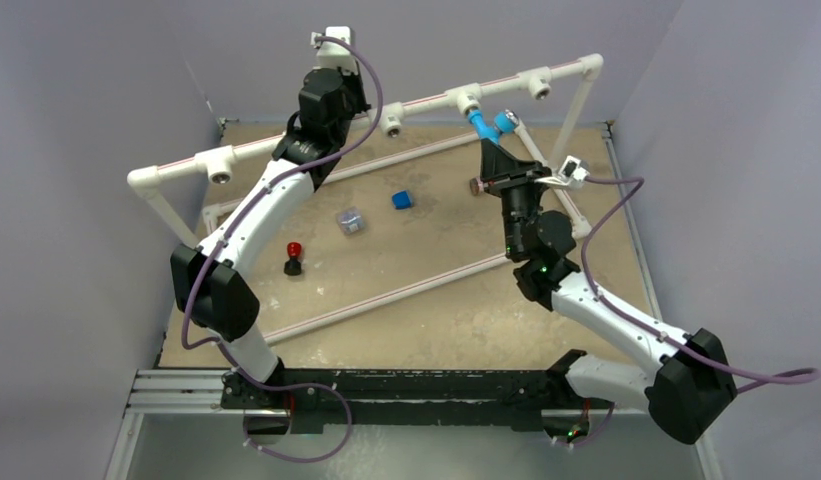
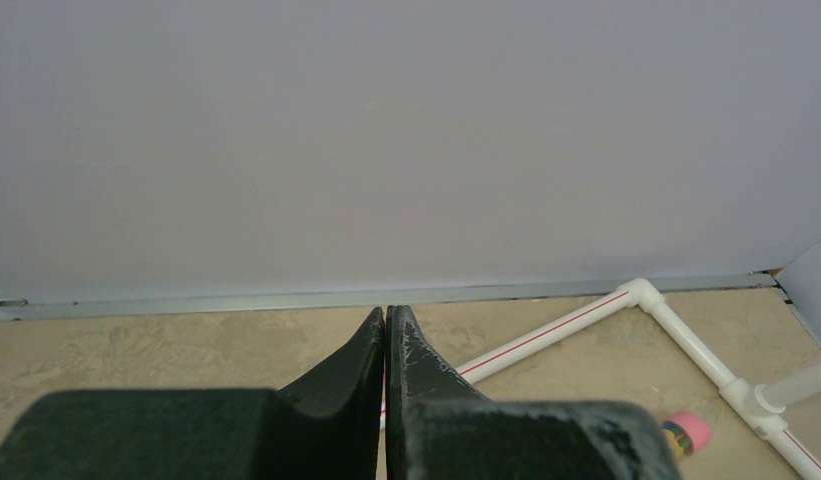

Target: Install the water faucets

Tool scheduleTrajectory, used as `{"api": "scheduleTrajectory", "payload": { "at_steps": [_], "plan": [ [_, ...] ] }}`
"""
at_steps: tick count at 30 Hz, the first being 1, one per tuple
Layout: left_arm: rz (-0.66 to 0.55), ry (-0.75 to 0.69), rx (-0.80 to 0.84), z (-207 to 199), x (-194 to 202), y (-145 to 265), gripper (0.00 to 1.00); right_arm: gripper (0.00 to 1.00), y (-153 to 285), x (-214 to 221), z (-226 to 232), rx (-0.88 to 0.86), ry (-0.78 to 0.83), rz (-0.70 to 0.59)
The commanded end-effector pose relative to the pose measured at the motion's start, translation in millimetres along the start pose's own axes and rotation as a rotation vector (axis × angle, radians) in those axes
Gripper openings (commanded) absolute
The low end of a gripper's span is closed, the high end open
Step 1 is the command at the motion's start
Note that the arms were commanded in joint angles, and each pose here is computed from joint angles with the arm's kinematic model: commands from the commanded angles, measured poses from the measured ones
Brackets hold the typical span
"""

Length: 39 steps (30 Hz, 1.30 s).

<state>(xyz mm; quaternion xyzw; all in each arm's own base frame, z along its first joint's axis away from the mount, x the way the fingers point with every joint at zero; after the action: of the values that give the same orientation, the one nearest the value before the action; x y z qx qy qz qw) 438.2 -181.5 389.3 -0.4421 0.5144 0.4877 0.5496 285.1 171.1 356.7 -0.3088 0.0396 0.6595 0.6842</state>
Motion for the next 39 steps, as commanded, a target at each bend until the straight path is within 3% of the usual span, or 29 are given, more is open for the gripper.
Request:
{"api": "scheduleTrajectory", "payload": {
  "at_steps": [1, 23, 35, 39],
  "plan": [
    [0.238, -0.092, 0.147, -26.2, 61.1, 11.2, 0.0, 0.0, -7.3, -3.4, 7.4, 0.113, -0.263, 0.0],
    [0.23, -0.078, 0.168, -27.2, 57.2, 16.0, 0.0, 0.0, -9.7, -2.9, 46.4, 0.29, -0.866, 0.152],
    [0.223, -0.079, 0.169, -26.1, 54.6, 18.3, 0.0, 0.0, -9.9, -0.7, 48.6, 0.306, -0.896, 0.175],
    [0.222, -0.08, 0.169, -25.9, 54.3, 18.9, 0.0, 0.09, -8.2, -0.7, 46.3, 0.307, -0.877, 0.172]
  ]
}}
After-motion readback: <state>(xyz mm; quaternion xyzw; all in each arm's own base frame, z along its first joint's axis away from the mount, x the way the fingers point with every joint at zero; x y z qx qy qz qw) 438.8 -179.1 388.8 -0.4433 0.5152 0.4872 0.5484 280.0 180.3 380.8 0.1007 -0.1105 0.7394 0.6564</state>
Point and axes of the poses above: each gripper's point midway between its finger pads, its own y axis back along the fingers, its own z axis along the line the jaws close on, x = y × z, the point moved 7 cm from there along y, back along the fingers, and after that the axes turned 11 degrees about -y, right-handed, at the moved point
